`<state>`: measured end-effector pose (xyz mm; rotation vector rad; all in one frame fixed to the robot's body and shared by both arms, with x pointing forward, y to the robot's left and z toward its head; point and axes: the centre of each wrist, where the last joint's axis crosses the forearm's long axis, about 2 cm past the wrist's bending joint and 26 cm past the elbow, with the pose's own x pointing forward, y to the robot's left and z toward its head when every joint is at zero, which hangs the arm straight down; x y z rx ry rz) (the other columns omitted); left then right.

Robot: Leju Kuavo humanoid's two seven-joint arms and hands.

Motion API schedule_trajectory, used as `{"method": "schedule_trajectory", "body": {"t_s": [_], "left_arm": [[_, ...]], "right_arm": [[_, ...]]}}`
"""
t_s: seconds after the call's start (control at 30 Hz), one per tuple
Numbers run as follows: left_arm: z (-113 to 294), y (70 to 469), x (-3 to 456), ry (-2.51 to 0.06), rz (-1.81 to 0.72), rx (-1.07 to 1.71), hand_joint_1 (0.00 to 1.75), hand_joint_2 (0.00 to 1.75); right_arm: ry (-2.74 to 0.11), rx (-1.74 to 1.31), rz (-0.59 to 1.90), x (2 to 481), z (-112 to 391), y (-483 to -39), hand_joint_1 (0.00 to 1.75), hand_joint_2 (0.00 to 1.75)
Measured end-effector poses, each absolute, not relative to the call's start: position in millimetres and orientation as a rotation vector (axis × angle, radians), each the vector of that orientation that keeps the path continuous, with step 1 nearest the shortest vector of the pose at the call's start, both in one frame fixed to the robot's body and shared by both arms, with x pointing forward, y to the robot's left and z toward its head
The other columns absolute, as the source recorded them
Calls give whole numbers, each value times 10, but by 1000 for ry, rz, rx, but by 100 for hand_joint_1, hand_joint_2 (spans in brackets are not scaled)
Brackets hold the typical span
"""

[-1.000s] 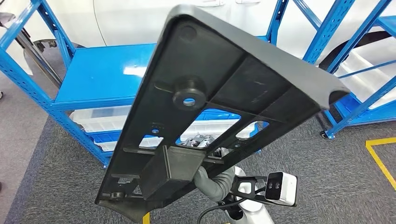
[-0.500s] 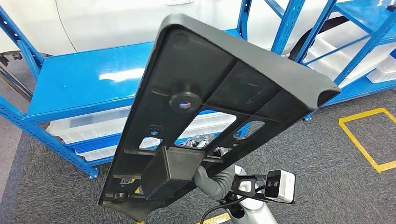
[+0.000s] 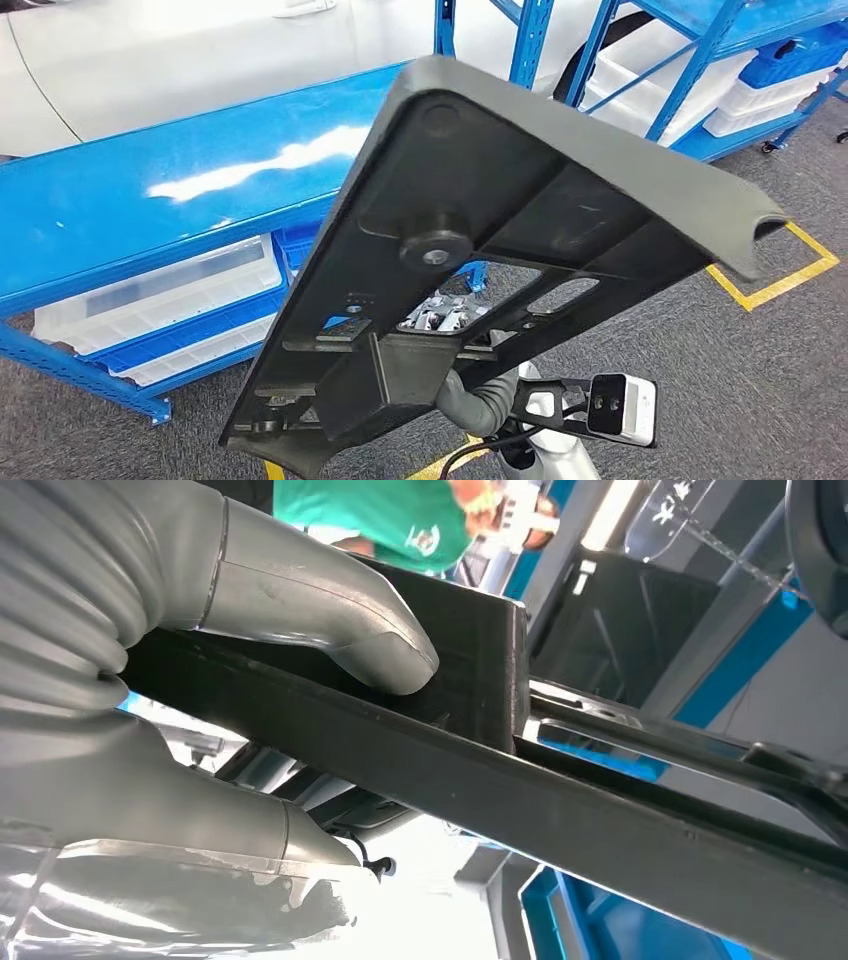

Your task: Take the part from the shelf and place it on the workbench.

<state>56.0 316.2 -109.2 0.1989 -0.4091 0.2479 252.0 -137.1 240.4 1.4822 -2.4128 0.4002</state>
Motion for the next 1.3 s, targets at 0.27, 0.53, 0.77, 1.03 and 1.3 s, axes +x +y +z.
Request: {"method": "schedule_trajectory", "body": {"t_s": [0.27,0.53,0.77,1.03,1.3], "left_arm": [[-1092,3196,549,-397,246,209,0,175],[-1087,3221,571,-398,249,217,0,175],[-1080,3380,540,-398,229,245,0,175],[-1065,3471,592,-418,201,245,0,175],[-1066,3465,585,-408,192,257,0,175]], "right_arm": [[-2432,1467,382,2482,2414,-1410,175,175],[-2448,1467,369,2467,2434,-1440,175,175],[-2458,1453,344,2452,2416,-1497,175,175],[-2490,1388,346,2461,2441,-1497,175,175],[-2501,1366,344,2486,2454,-1509,175,175]]}}
